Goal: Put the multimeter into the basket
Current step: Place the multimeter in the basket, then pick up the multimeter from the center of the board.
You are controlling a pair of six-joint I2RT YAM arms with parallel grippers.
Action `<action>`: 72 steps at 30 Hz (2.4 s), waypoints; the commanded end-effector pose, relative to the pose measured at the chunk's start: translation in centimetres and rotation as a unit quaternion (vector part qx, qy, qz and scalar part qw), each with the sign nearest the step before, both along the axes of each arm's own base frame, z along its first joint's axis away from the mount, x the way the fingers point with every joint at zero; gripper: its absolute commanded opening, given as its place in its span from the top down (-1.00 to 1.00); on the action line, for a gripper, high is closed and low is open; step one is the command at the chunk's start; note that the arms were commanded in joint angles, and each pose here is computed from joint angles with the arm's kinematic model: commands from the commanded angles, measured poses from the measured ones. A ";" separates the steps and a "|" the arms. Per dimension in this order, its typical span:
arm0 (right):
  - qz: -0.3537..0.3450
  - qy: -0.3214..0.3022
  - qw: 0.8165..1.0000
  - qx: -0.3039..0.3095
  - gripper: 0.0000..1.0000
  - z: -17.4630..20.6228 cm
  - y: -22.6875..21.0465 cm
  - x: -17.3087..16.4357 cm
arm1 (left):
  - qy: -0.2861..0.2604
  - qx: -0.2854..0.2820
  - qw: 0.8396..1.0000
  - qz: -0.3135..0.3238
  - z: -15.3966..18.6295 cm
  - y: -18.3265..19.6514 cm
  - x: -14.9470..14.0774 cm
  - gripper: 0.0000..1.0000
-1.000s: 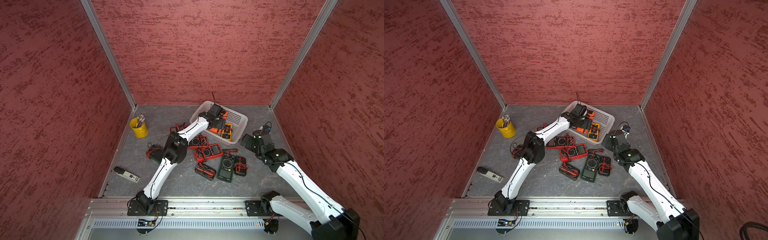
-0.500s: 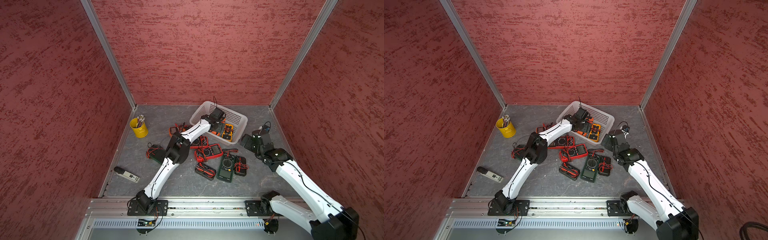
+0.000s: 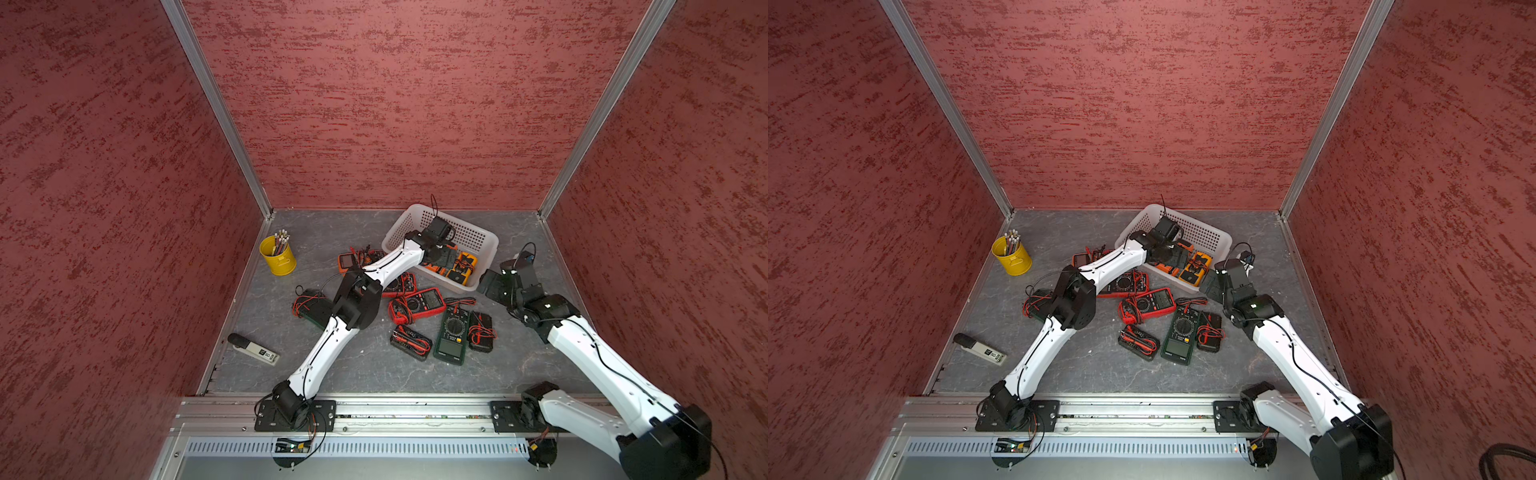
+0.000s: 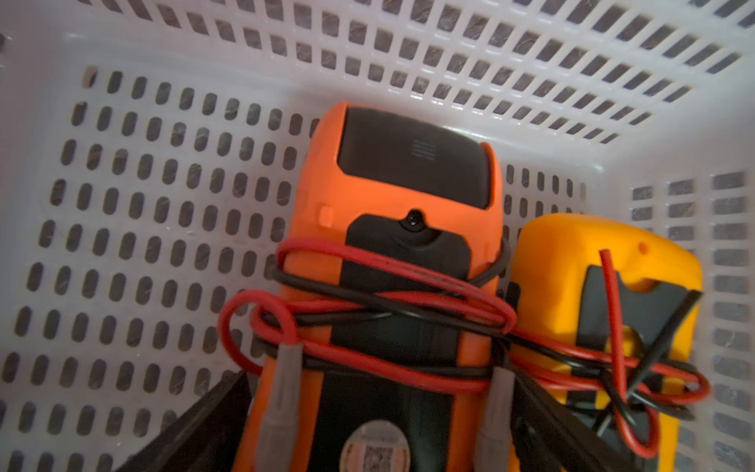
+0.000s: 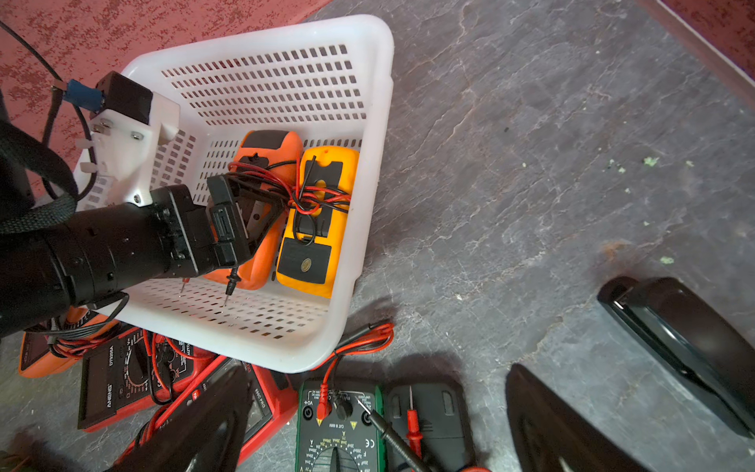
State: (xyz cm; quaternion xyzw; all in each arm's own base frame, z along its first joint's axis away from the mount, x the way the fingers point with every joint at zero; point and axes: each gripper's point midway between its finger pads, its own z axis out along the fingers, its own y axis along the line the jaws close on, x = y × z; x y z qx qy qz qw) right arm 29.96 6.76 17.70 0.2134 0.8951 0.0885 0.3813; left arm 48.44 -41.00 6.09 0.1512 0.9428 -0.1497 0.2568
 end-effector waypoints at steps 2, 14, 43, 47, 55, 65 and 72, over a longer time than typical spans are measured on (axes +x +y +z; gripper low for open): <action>0.010 -0.012 1.000 0.006 -0.98 0.5 0.5 0.6 | -0.018 -0.061 0.998 0.003 6.4 -0.1 0.4 -0.99; 0.021 -0.008 1.000 0.010 -0.98 0.5 0.8 0.4 | -0.090 -0.068 0.994 0.002 14.6 4.2 -3.2 -0.99; -0.027 -0.010 1.000 -0.004 -0.98 1.5 -1.4 -1.5 | -0.026 0.065 0.935 -0.348 3.6 7.9 -18.3 -0.99; -0.028 -0.011 1.000 -0.006 -0.98 1.6 -1.6 -1.5 | -0.020 0.091 0.929 -0.358 2.3 7.4 -18.3 -0.99; -0.025 -0.008 1.000 -0.006 -0.98 1.3 -1.3 -1.2 | -0.013 0.128 0.925 -0.357 0.5 7.3 -18.0 -0.99; -0.028 -0.003 1.000 -0.009 -0.98 0.9 -1.5 -1.2 | 0.008 0.142 0.923 -0.357 -1.3 8.1 -18.5 -0.67; -0.033 -0.001 0.999 -0.008 -0.98 0.5 -1.6 -1.3 | 0.030 0.144 0.922 -0.359 -2.2 8.6 -20.1 -0.59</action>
